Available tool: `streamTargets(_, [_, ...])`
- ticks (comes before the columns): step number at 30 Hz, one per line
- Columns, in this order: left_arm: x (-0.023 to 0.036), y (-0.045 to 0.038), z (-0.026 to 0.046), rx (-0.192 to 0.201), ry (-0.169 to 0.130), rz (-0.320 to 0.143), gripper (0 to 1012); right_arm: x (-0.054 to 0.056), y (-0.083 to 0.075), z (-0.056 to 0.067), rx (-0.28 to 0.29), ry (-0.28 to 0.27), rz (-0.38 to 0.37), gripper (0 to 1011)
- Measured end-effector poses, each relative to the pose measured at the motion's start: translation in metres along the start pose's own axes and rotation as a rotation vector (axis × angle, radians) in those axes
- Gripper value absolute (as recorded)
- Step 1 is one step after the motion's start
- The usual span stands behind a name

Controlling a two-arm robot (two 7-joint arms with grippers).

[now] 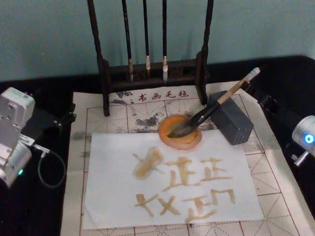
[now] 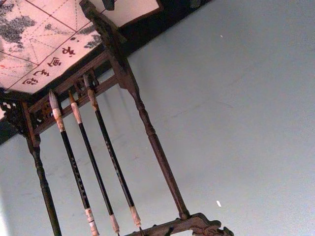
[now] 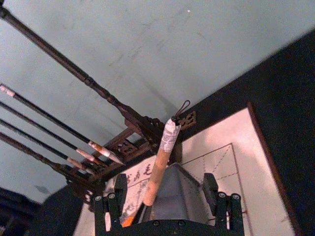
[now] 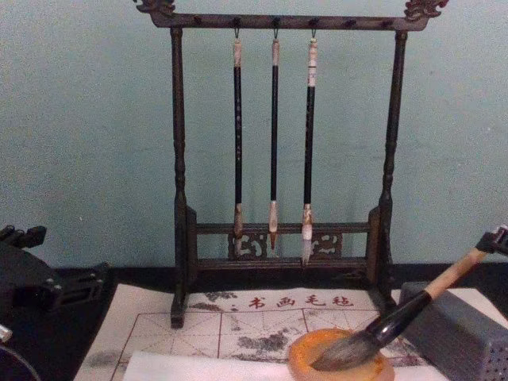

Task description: Pick up the brush from the inkstone, write on the paper, then place the brush back to its original position.

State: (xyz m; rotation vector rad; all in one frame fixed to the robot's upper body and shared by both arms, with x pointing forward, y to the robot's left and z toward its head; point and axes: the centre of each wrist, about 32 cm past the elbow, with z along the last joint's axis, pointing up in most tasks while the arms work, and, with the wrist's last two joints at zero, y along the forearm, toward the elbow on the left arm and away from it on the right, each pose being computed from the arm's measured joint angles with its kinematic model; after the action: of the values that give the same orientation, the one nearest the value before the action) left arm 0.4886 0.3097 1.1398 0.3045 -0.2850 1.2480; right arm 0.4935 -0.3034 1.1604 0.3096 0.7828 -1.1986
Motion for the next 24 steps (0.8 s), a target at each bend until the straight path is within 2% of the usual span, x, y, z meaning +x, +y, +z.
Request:
streamTargets(3, [0.0, 0.0, 0.0, 0.0, 0.0, 0.0, 1001, -0.004, 0.003, -0.001, -0.003, 0.042, -0.003, 1000])
streamTargets(9, [0.0, 0.0, 0.0, 0.0, 0.0, 0.0, 1001, -0.011, 0.012, -0.002, -0.003, 0.089, -0.008, 1000])
streamTargets(16, [0.0, 0.0, 0.0, 0.0, 0.0, 0.0, 1001, -0.015, 0.025, -0.004, 0.016, 0.115, -0.016, 1000])
streamTargets(24, [0.0, 0.0, 0.0, 0.0, 0.0, 0.0, 1001, -0.012, 0.039, 0.0, 0.03, 0.123, -0.023, 1000])
